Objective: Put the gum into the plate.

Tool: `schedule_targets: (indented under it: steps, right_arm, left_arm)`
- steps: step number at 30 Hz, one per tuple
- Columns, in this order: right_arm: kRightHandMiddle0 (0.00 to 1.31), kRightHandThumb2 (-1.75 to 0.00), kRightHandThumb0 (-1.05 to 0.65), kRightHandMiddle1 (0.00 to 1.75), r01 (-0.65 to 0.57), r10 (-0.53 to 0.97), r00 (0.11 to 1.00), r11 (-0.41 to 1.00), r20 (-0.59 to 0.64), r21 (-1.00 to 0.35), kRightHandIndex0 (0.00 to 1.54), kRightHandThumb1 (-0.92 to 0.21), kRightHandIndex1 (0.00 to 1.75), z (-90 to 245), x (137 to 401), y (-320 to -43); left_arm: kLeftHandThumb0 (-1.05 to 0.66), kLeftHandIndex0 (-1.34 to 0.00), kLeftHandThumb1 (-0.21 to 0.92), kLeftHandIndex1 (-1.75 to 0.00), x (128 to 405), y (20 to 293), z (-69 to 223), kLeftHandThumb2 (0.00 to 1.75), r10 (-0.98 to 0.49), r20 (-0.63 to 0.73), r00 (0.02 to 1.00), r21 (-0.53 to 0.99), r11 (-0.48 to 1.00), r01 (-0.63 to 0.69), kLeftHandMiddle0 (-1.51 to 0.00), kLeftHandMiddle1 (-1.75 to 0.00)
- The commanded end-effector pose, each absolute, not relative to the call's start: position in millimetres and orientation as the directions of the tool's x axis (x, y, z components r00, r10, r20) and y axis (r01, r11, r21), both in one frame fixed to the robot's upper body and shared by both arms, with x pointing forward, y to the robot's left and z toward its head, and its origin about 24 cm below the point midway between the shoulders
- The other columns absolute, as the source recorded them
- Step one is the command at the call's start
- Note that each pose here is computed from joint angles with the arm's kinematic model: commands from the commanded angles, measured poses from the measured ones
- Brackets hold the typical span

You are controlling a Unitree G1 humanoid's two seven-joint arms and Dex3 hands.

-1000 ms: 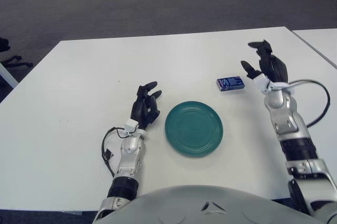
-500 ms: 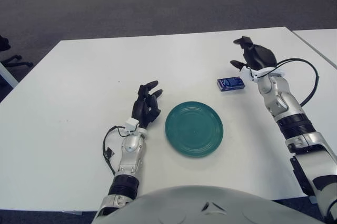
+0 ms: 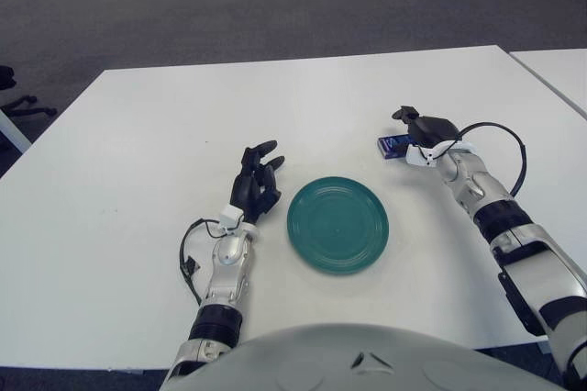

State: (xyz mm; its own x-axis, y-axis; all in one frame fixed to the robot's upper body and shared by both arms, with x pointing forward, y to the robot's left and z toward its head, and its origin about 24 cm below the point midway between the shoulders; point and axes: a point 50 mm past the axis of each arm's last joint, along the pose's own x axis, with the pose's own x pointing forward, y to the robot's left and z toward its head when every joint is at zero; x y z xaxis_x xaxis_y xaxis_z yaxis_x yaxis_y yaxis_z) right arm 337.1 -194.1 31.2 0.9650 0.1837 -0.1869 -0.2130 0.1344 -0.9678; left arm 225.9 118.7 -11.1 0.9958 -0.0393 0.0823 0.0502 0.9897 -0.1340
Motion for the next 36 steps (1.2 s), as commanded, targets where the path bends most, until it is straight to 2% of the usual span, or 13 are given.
schedule_targets:
  steps: [1,21,30,36]
  right_arm:
    - [0.00,-0.41,-0.60,0.68,-0.219,0.212,0.957,0.079,-0.199,-0.972,0.44,-0.92,0.03,31.0,341.1,-190.7]
    - [0.00,-0.39,-0.59,0.61,-0.352,0.164,0.924,0.013,-0.345,-0.936,0.46,-0.92,0.03,-8.4,328.8,-191.1]
    - [0.00,-0.45,-0.61,0.58,-0.415,0.140,0.900,-0.014,-0.413,-0.910,0.47,-0.92,0.03,-17.3,327.1,-195.4]
    - [0.00,-0.47,-0.63,0.52,-0.483,0.120,0.864,-0.080,-0.489,-0.872,0.46,-0.92,0.03,-22.3,326.2,-198.0]
  left_arm:
    - [-0.88,-0.09,0.92,-1.01,216.4,117.1,-23.6,0.86,-0.030,0.008,1.000,-0.144,0.989,0.031,-0.38,-0.64]
    - [-0.86,-0.08,0.92,-1.01,217.1,114.7,-23.0,0.86,-0.028,-0.004,1.000,-0.153,0.988,0.027,-0.37,-0.64]
    - [-0.85,-0.07,0.92,-1.00,216.9,110.3,-22.6,0.85,-0.028,-0.002,1.000,-0.163,0.986,0.027,-0.36,-0.63]
    - [-0.84,-0.06,0.92,-1.00,214.6,106.0,-21.2,0.84,-0.027,0.004,1.000,-0.174,0.984,0.028,-0.35,-0.62]
